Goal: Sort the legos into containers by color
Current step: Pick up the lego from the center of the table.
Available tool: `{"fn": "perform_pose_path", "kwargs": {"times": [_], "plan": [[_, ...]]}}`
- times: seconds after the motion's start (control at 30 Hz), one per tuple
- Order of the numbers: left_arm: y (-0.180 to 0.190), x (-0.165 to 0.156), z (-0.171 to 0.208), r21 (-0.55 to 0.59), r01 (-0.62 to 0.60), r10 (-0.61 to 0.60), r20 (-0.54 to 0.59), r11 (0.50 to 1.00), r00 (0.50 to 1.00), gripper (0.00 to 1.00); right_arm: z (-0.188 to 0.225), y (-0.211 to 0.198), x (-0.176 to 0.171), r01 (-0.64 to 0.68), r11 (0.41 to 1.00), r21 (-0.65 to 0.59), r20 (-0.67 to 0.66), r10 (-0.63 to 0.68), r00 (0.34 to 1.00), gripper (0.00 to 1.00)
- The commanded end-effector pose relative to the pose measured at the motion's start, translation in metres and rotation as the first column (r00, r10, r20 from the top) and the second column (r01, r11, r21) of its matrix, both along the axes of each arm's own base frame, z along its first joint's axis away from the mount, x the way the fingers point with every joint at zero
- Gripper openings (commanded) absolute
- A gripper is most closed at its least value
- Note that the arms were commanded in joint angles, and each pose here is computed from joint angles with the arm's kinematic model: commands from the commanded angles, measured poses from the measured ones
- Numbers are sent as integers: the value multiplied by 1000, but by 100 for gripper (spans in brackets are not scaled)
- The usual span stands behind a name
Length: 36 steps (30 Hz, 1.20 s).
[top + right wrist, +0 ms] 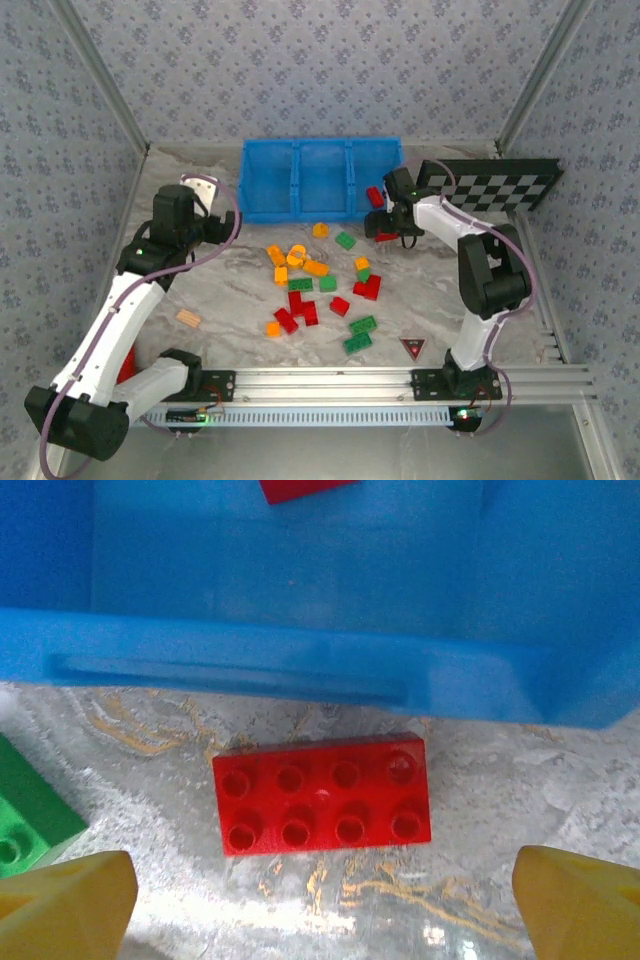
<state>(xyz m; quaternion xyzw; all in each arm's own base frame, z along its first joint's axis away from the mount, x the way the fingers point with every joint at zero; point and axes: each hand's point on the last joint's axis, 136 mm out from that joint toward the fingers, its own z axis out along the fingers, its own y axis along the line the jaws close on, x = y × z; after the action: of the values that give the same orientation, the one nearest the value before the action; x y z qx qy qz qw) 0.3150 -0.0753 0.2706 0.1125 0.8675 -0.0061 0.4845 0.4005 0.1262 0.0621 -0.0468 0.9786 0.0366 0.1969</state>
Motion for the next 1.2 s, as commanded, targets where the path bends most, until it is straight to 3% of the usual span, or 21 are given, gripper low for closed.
{"fn": "perform_pose_path", "kwargs": {"times": [0.0,0.2,0.53,0.87,1.17], "plan": [[-3,-4,5,-2,20,-19,18,1000,1000,99,-14,0,3,-1,1000,-22,-5,1,1000,100],[-3,-3,3,1,19,-19,12,1000,1000,99,-27,-2,6,-5,998,-67,-10,5,1000,100],[-3,-2,0,7,19,-19,6,1000,1000,99,-42,-2,11,-12,994,-112,-33,9,999,90],[-3,-3,2,6,23,-23,15,1000,1000,99,-52,0,1,-23,993,-118,-84,13,996,65],[-2,-5,6,6,22,-22,25,1000,999,99,-8,3,-20,-37,994,-103,-82,29,996,58]]}}
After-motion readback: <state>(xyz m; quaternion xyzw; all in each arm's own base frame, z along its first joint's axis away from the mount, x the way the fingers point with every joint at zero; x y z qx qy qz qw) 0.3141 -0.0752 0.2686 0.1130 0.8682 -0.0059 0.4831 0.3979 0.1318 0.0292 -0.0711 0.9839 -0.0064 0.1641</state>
